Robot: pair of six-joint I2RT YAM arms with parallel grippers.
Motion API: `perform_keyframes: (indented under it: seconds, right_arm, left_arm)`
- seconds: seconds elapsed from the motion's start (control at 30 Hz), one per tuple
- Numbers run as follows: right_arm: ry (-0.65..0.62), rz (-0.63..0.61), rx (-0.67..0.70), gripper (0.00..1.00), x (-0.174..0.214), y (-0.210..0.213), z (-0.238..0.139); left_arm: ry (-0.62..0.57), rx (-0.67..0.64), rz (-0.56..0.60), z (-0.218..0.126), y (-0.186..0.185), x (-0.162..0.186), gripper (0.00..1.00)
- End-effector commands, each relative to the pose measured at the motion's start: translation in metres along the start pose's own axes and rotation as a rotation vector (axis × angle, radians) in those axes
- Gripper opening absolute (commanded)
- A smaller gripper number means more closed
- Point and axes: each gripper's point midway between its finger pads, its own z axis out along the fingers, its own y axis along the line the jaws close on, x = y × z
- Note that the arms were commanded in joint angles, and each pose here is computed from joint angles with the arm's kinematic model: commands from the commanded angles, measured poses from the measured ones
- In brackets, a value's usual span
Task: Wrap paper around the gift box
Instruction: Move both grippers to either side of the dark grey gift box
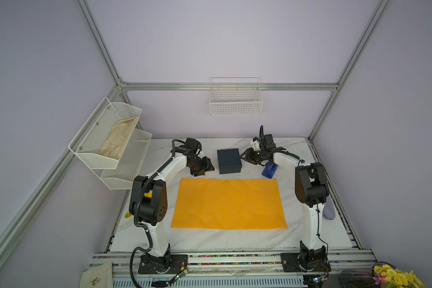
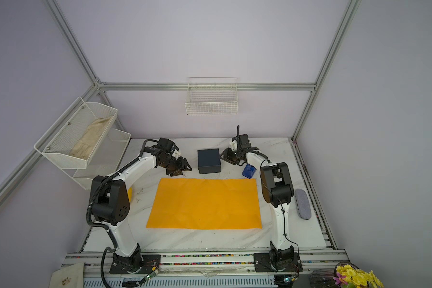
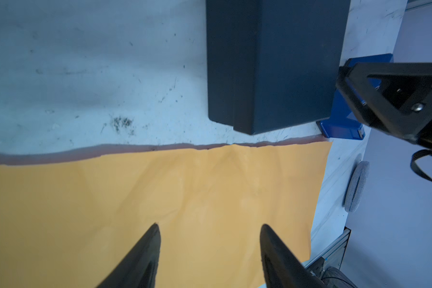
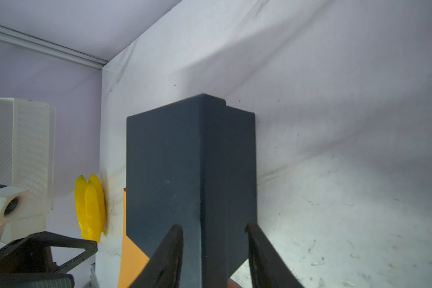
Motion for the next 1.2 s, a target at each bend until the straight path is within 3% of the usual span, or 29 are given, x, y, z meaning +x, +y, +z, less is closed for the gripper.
perform_keyframes:
  seconds: [0.0,0.33,0.7,0.83,1.17]
  right_arm:
    - [0.011,-0.002,-0.021,0.38,-0.002,0.005,-0.002]
    - [0.043,0.025,-0.009,0.23,0.007,-0.007,0.008]
    - [-0.064,-0.021,0.064,0.28,-0.020,0.007,-0.019]
    - [-0.013,-0.026,-0.064,0.30,-0.013,0.030,-0.012]
    - [0.040,-0.012,0.019,0.27,-0.001,0.008,0.008]
  left_arm:
    - [-0.083,0.063,0.071,-0.017,-0.025,-0.039,0.63]
    - [-0.082,0.167,0.080,0.008,-0.044,-0.071,0.63]
    - [-0.086,0.196,0.071,0.019,-0.047,-0.081,0.65]
    - [-0.089,0.211,0.071,0.020,-0.049,-0.082,0.65]
    - [-0.087,0.228,0.058,0.028,-0.047,-0.086,0.66]
